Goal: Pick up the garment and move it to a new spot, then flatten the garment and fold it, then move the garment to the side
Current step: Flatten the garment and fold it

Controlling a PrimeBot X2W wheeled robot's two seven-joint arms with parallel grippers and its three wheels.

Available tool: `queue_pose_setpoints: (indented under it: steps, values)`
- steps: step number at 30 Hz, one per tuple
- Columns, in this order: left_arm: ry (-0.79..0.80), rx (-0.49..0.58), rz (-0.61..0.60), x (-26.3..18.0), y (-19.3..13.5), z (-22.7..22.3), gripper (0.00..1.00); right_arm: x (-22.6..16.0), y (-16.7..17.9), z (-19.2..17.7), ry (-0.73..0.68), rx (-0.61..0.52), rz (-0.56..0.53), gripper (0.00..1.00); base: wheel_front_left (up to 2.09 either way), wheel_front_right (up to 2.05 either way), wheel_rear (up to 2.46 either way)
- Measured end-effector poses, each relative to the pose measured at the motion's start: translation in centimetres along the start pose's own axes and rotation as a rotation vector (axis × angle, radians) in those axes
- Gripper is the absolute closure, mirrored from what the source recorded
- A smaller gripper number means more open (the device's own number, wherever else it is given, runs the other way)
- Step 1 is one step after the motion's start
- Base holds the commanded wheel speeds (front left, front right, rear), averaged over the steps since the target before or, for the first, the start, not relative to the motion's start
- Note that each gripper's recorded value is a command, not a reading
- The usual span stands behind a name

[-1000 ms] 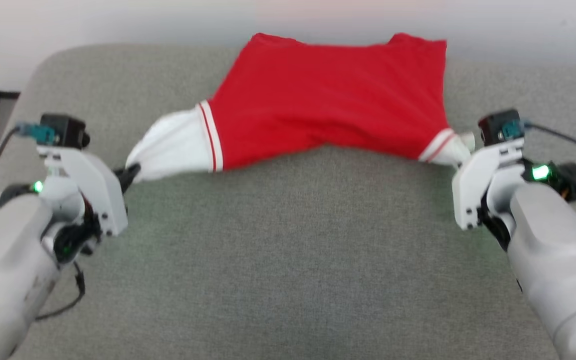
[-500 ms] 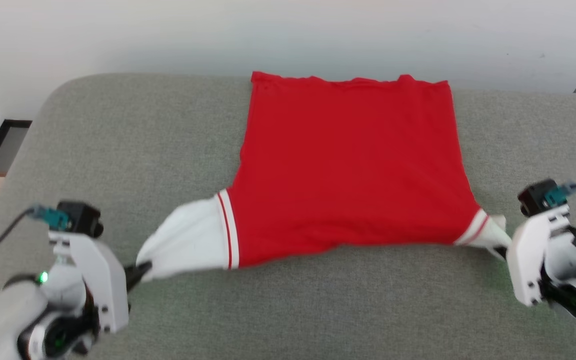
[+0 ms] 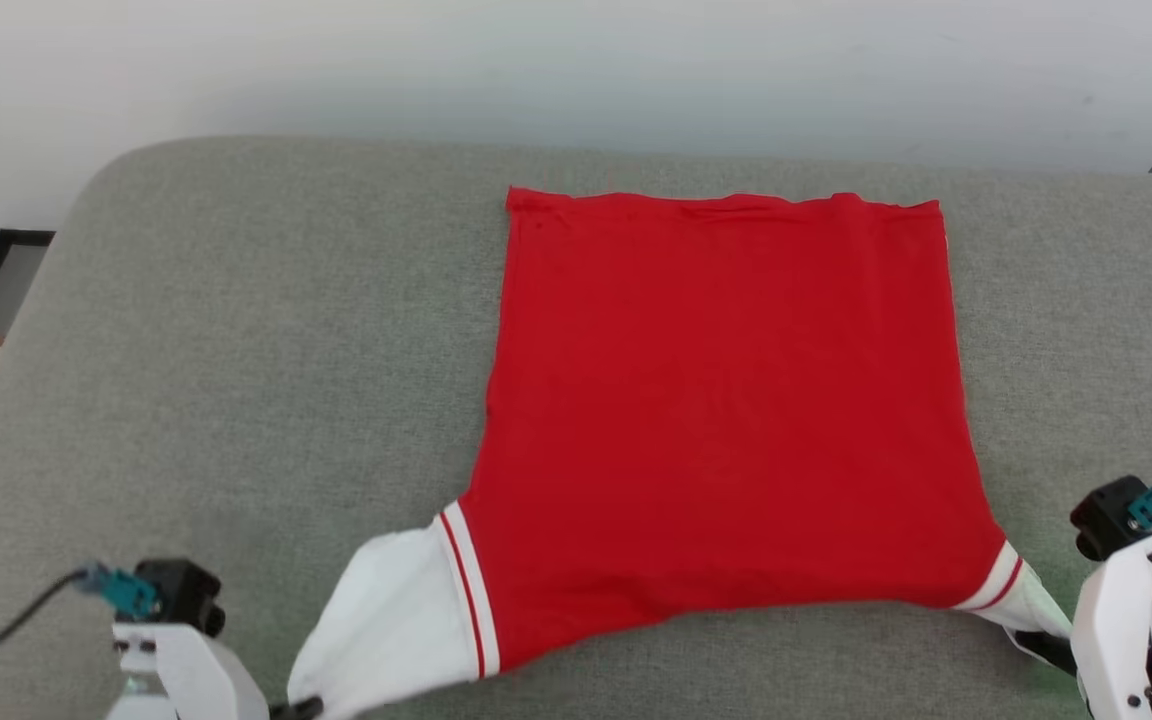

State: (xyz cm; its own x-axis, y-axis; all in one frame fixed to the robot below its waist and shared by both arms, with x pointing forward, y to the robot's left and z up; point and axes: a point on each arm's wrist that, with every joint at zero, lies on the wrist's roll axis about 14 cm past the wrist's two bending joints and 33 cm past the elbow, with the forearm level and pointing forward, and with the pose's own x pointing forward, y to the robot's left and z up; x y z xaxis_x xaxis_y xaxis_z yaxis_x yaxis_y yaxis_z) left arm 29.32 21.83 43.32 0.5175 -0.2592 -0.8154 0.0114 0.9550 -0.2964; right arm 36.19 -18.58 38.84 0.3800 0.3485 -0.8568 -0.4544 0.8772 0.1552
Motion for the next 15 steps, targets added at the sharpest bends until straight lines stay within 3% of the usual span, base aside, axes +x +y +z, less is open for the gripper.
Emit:
queue_pose_setpoints:
  steps: [10,11,12,13,14,15]
  values:
    - [0.004,-0.065,-0.020,0.8,-0.6,-1.9,1.00,0.6,0.4,-1.8,0.029,0.031,-0.004,1.00,0.00,0.00,0.00]
    - [0.004,-0.063,-0.022,0.9,-0.7,-2.1,1.00,0.6,0.3,-1.9,0.028,0.026,-0.013,0.91,0.00,0.00,0.00]
    - [-0.001,-0.058,-0.028,0.9,-0.8,-2.1,1.00,0.7,0.3,-1.8,0.023,0.029,-0.018,0.61,0.00,0.00,0.00]
    - [-0.013,-0.054,-0.031,1.0,-0.9,-2.0,1.00,0.8,0.3,-1.9,0.021,0.026,-0.024,0.17,0.00,0.00,0.00]
    - [-0.022,-0.046,-0.038,1.0,-1.0,-1.9,1.00,0.8,0.3,-1.8,0.019,0.027,-0.028,0.00,0.00,0.00,0.00]
    - [-0.030,-0.045,-0.044,1.0,-1.2,-1.8,1.00,0.9,0.4,-1.8,0.016,0.029,-0.028,0.00,0.00,0.00,0.00]
